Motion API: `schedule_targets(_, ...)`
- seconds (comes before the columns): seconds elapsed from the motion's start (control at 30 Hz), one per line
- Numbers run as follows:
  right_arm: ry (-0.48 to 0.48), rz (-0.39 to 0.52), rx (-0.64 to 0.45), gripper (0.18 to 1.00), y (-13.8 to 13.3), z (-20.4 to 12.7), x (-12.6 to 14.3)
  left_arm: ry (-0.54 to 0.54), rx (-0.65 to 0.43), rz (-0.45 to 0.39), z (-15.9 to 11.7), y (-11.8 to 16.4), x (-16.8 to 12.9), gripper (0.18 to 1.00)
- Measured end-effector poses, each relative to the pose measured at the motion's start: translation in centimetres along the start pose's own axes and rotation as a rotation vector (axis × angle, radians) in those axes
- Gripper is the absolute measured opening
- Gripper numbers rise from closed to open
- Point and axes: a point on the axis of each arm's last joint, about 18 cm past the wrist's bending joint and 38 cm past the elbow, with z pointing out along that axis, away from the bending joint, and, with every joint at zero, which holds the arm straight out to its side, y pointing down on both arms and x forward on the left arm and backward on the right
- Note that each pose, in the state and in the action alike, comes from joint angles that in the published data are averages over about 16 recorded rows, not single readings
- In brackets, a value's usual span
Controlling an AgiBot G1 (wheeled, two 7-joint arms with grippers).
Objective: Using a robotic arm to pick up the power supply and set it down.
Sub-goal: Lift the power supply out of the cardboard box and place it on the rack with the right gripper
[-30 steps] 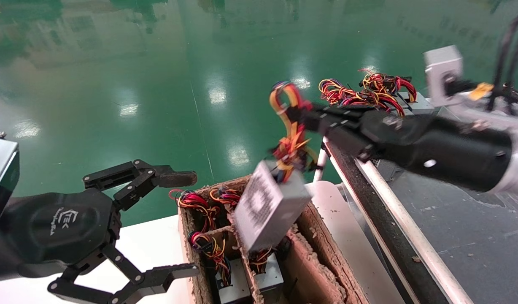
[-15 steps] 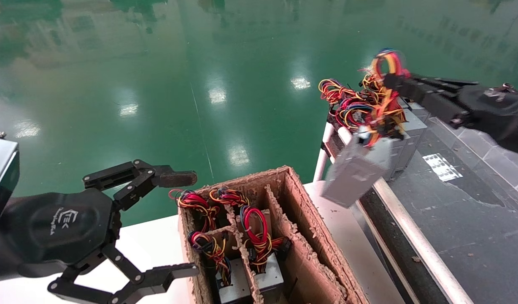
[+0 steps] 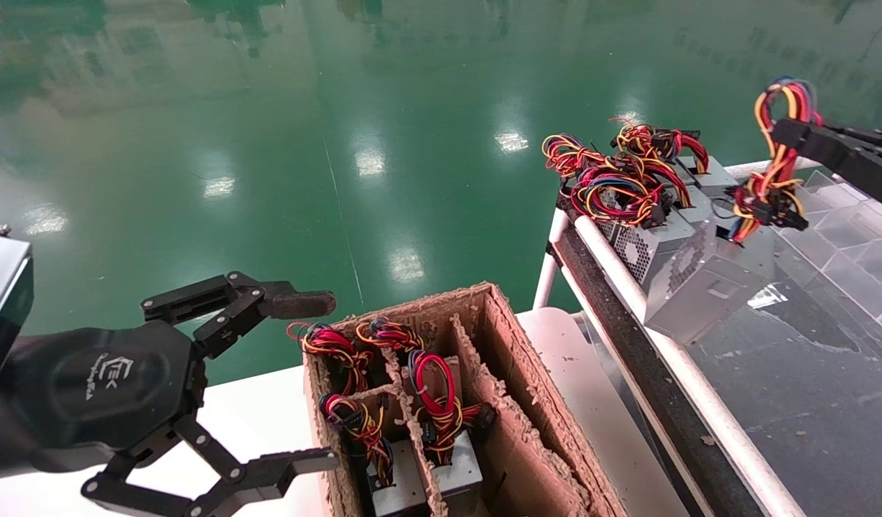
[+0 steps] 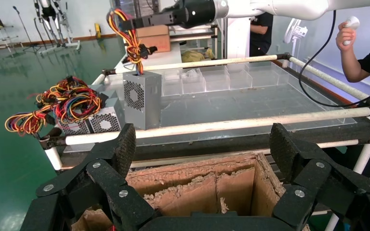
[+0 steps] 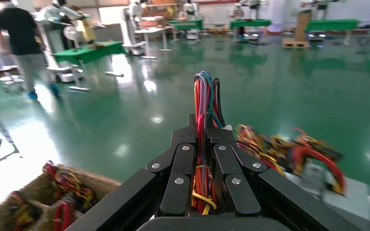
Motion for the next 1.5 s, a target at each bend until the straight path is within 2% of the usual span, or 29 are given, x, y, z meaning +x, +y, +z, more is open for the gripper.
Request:
schedule_targets(0.5, 0.160, -0.005, -0.061, 0.216, 1.5, -1.6, 3.0, 0.000, 0.000, 0.000, 0.0, 0.0, 0.0, 1.001)
schedule_targets(1.0, 0.359, -0.011, -0.083, 0.216, 0.9, -1.3, 6.8, 0.000, 0.000, 0.000, 0.0, 0.0, 0.0, 1.001)
schedule_targets(1.5, 0.421, -0.023, -0.124, 0.211, 1.4, -0.2, 7.9, 0.000, 0.000, 0.000, 0.0, 0.0, 0.0, 1.001)
